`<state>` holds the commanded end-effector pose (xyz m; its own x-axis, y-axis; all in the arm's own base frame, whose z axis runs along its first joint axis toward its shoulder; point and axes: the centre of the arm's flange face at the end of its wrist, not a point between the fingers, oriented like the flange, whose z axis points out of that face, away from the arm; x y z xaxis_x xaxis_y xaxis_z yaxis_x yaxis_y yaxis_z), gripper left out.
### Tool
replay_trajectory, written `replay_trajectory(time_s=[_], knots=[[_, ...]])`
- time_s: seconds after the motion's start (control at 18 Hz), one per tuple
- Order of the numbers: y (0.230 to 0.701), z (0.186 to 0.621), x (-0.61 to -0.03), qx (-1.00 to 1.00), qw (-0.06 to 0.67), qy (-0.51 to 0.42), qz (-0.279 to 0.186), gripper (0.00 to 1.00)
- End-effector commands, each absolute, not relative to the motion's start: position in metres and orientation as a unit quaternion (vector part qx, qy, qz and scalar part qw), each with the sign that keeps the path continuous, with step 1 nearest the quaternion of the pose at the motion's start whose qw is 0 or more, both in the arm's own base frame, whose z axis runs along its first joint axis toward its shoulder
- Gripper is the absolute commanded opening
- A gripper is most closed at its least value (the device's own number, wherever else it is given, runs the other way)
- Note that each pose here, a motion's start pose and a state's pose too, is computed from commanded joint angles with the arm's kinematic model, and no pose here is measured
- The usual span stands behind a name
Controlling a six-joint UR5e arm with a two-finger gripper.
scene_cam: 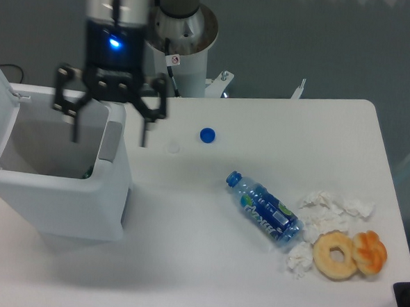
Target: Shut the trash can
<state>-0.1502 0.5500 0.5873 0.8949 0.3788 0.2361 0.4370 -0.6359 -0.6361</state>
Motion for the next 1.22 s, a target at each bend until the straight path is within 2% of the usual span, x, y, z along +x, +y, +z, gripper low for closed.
replay_trajectory(time_s=[0.17,0.39,0.56,0.83,1.22], knots=[[0.545,0.602,-0.122,-0.902,0.373,-0.21,-0.052,1.0],[0.535,0.624,-0.103,-0.892,0.4,-0.179,-0.112,1.0],[0.52,0.643,-0.089,-0.884,0.415,-0.176,-0.125,1.0],[0.511,0.665,-0.066,-0.868,0.437,-0.13,-0.197,1.0],[0.512,0.668,-0.036,-0.86,0.435,-0.084,-0.252,1.0]])
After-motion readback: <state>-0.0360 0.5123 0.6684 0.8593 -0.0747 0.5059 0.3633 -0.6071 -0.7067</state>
